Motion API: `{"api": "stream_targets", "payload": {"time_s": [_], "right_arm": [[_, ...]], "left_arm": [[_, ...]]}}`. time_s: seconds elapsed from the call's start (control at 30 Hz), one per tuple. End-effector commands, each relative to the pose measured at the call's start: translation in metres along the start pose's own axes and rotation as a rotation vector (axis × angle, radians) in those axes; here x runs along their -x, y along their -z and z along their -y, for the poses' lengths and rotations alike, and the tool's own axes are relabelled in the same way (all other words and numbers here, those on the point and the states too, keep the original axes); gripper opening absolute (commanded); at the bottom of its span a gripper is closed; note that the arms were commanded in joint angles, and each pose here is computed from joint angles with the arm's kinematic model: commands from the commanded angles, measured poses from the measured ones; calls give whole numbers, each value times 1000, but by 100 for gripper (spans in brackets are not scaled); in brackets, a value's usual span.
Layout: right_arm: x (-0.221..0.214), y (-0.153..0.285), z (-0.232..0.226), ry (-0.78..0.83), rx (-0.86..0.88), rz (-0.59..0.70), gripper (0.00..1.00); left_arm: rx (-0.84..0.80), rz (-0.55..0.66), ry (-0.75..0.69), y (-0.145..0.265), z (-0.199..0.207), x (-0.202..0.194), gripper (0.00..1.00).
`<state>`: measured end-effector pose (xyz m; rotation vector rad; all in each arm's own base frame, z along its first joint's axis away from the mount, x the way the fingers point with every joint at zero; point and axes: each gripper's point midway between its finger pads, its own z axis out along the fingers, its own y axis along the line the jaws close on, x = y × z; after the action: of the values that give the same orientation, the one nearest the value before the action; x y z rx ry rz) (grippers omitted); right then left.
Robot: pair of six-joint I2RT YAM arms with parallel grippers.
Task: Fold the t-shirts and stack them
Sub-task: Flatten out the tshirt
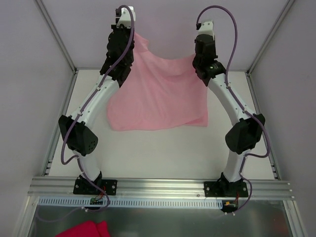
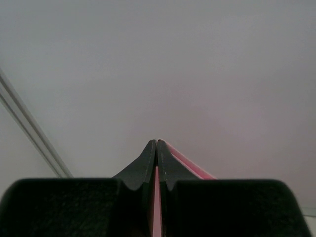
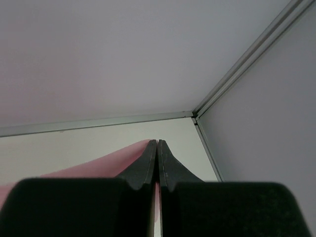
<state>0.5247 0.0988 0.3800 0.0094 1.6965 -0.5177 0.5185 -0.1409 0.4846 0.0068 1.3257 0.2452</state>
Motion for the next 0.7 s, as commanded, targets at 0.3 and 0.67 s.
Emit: {"api": "stream_targets", "payload": {"time_s": [0.3,0.67], "right_arm": [[118,64,80,-157,-11,345,1],[124,207,123,-132,85,461,1]], "left_arm": [[-107,216,256,13,-17,116,0],[-342,375,334,194,-30,168,0]]}}
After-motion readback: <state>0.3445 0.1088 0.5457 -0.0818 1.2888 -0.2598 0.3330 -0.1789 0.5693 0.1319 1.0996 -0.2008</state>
